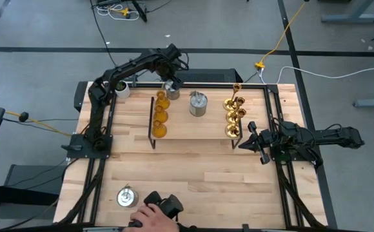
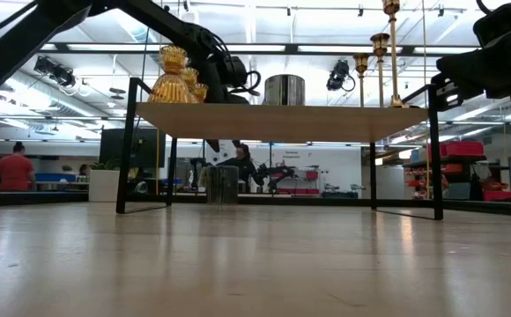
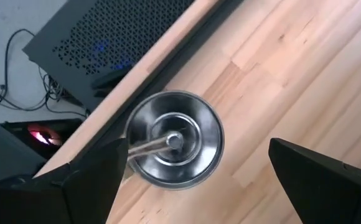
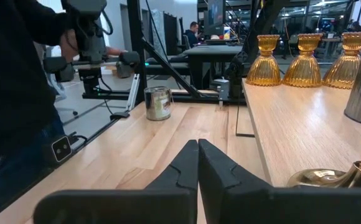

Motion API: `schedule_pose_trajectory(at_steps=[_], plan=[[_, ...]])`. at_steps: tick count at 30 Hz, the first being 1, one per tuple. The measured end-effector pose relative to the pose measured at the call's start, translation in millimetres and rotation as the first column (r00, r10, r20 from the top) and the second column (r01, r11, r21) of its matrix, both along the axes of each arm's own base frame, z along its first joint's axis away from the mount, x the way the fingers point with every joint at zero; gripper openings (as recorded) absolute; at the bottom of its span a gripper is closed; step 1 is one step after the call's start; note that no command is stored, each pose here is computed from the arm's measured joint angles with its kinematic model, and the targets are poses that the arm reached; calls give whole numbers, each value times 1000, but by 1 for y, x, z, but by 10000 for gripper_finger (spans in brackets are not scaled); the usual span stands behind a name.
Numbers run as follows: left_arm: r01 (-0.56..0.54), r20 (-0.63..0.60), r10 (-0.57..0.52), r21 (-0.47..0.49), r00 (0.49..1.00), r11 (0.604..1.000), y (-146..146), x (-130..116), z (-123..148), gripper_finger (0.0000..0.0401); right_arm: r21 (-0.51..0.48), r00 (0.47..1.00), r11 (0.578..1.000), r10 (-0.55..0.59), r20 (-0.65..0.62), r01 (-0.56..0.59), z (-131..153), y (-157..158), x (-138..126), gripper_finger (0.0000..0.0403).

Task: Pick & Place candle stick holders
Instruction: Put the top scented candle on the shelf

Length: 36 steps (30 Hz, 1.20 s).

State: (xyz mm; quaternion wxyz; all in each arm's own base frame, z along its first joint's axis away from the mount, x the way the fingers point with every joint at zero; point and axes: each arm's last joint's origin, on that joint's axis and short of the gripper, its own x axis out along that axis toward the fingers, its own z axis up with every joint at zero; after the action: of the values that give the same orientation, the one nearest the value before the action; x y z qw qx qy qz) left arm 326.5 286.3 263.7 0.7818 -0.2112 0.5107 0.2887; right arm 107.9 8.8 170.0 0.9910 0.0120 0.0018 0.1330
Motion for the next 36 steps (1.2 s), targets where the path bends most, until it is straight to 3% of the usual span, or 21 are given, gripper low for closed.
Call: schedule_pose_trajectory(at_steps=[8,29,36], plan=[[41,-27,-41,15,999,999,-6,8,-5,399,0,1000,1000,0,0,0,0,0,0,13],[34,-102,-26,75,994,997,-1,12,-18,400,0,1000,1000,0,0,0,0,0,0,13],[48,-133,-42,41,990,998,3,17,-38,400,0,1000,1000,0,0,0,0,0,0,13]])
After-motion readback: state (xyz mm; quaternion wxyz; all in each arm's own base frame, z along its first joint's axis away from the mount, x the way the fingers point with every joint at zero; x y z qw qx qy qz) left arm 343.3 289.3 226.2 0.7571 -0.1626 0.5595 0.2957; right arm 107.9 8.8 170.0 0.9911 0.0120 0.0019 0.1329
